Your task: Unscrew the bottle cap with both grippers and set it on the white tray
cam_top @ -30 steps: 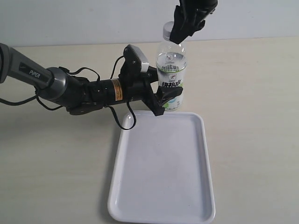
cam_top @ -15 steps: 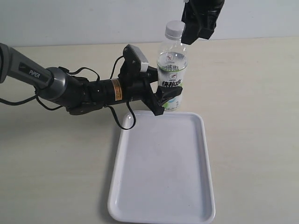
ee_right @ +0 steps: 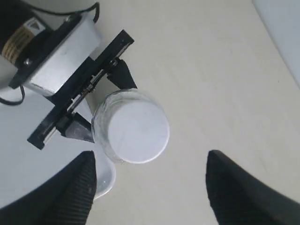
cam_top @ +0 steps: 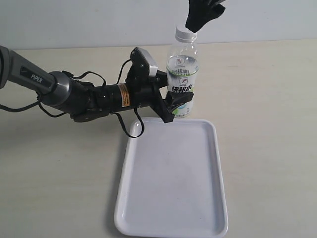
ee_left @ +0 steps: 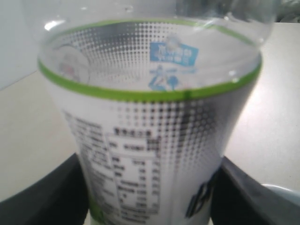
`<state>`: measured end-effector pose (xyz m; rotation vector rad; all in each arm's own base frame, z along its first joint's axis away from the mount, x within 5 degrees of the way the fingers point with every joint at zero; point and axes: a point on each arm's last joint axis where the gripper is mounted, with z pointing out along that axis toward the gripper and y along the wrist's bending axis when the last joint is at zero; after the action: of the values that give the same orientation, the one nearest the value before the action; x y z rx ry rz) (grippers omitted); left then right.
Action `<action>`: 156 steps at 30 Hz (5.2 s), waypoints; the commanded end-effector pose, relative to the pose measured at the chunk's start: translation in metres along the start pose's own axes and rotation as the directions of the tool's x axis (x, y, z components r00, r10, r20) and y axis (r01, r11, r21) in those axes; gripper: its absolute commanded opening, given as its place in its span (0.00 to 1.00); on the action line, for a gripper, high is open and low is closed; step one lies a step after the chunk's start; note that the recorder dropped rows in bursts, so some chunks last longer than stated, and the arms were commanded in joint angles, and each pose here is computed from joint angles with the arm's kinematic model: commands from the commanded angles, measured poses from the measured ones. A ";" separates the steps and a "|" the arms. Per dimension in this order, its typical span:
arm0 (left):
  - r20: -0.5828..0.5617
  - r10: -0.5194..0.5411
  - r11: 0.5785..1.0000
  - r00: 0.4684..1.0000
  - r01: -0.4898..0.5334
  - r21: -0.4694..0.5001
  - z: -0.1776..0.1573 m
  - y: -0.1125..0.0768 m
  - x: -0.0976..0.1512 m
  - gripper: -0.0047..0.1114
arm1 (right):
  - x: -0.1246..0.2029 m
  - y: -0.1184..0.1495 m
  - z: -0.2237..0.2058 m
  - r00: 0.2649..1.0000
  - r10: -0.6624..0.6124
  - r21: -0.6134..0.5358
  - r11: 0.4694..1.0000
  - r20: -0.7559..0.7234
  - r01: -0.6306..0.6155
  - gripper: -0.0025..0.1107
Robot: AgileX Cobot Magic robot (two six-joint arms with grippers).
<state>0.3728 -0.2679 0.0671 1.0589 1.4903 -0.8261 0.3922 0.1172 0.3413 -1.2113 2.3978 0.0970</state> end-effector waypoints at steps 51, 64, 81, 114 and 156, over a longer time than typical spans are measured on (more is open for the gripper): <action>-0.022 0.007 1.000 1.000 -0.007 -0.016 -0.001 0.002 0.000 0.04 | -0.006 -0.006 0.039 0.823 0.567 -0.056 0.821 -0.040 -0.569 0.58; -0.022 0.007 1.000 1.000 -0.007 -0.016 -0.001 0.002 0.000 0.04 | -0.009 -0.007 0.034 0.824 0.566 -0.057 0.822 -0.032 -0.566 0.55; -0.022 0.007 1.000 1.000 -0.007 -0.016 -0.001 0.002 0.000 0.04 | -0.009 -0.007 0.034 0.843 0.537 -0.057 0.841 -0.030 -0.538 0.59; -0.022 0.007 1.000 1.000 -0.007 -0.016 -0.001 0.002 0.000 0.04 | -0.009 -0.007 0.036 0.964 0.266 -0.065 0.962 -0.016 -0.266 0.02; -0.021 0.004 1.000 1.000 -0.004 -0.020 -0.001 0.003 0.000 0.04 | -0.010 -0.006 0.036 0.810 -0.584 -0.057 0.808 0.059 0.587 0.16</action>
<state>0.3749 -0.2680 0.0679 1.0554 1.4894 -0.8083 0.4127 0.1315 0.3118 -1.9278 1.9046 0.0236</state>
